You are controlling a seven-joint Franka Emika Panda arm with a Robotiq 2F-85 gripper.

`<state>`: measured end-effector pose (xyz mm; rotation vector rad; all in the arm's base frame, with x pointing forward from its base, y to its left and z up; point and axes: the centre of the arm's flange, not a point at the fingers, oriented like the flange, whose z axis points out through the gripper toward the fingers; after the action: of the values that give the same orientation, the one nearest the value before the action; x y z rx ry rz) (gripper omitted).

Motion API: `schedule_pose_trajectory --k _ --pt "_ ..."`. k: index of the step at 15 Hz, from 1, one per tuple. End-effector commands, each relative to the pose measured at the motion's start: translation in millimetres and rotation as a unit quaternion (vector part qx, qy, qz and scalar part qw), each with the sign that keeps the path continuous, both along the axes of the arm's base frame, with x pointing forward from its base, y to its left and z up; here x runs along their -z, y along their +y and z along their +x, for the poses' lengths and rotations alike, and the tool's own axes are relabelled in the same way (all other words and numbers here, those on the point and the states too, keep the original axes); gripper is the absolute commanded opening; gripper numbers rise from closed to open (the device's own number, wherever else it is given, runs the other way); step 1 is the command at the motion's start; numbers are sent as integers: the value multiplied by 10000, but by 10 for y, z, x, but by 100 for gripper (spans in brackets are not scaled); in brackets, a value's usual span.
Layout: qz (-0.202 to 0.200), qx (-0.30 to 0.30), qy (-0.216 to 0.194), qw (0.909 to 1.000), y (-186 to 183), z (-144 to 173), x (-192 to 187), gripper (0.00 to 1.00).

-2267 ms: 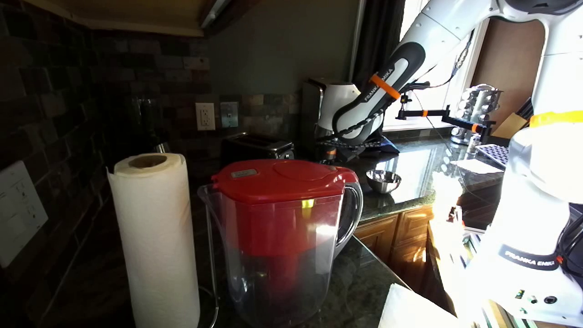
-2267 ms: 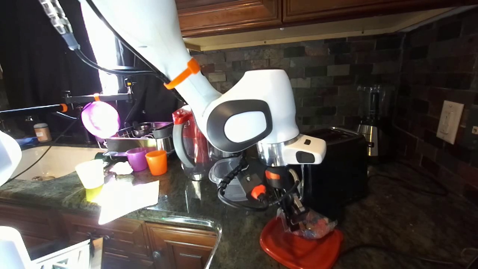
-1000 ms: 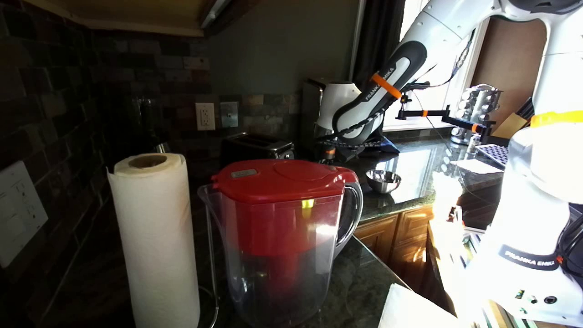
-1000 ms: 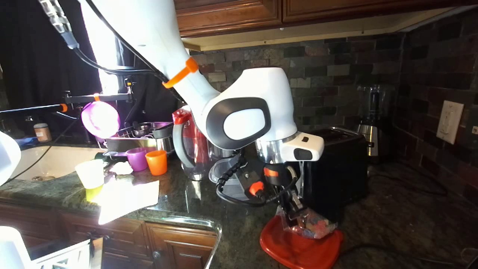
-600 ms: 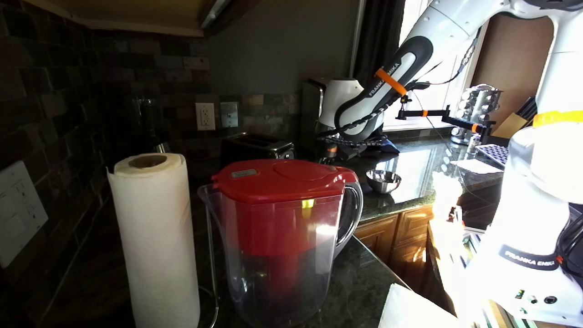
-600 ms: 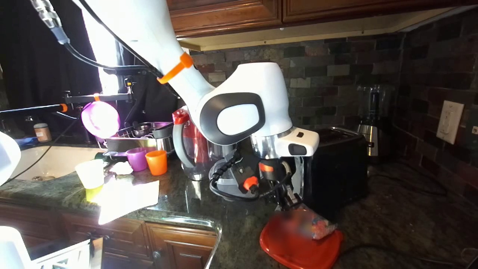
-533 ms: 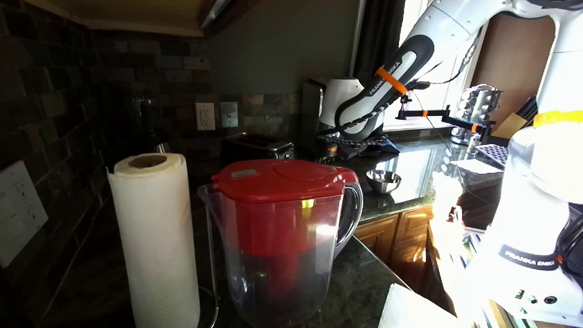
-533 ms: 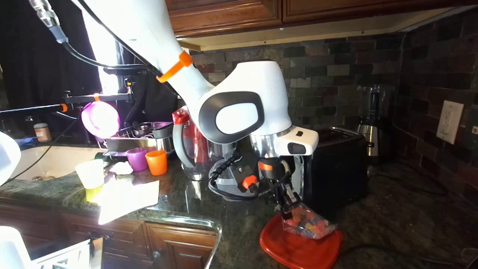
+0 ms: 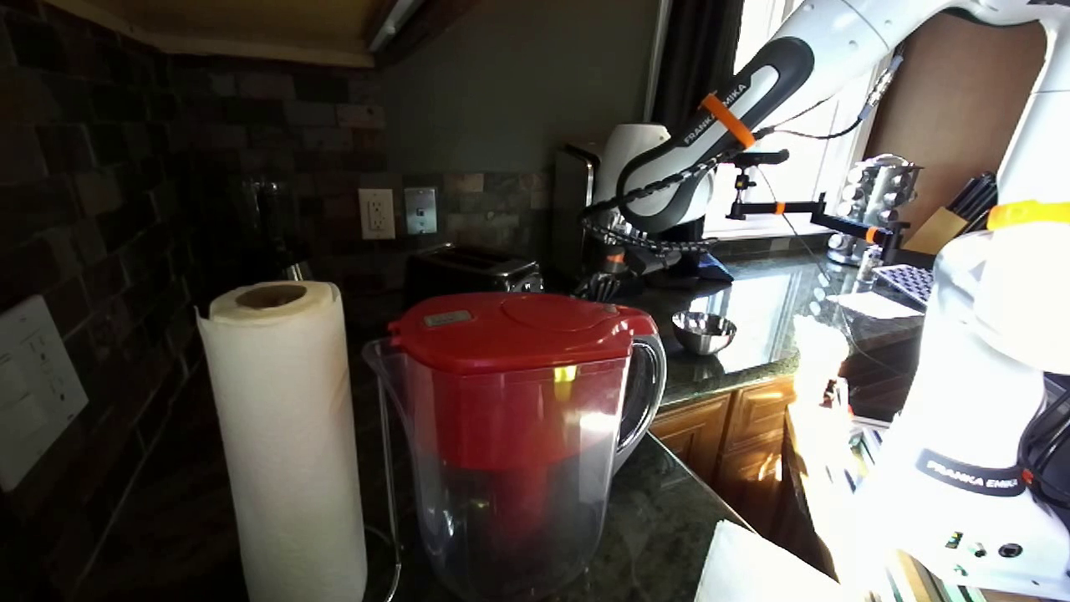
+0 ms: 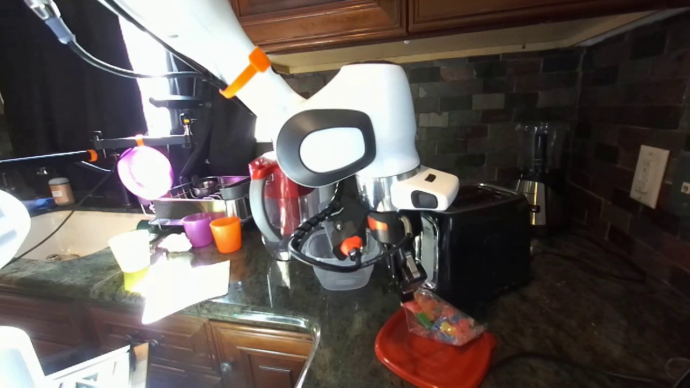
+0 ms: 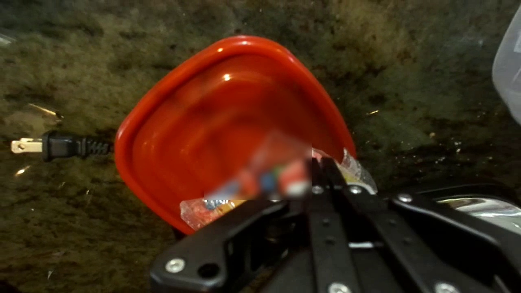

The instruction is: Put some gummy bears into the plastic

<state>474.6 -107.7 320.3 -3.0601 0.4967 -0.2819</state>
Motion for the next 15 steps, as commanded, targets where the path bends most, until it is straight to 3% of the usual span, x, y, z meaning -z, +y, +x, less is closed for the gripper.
schedule_pose_trajectory --k 1,5,7,12,15 --pt "294 44 107 9995 -84 -101 -96 1" --pt "1024 183 335 9940 -270 -108 -104 1" --pt "1178 370 336 9918 -368 -129 -109 1" --pt "1074 471 268 9927 -451 -244 -213 1" --pt "1077 220 371 9932 -416 -373 -291 1"
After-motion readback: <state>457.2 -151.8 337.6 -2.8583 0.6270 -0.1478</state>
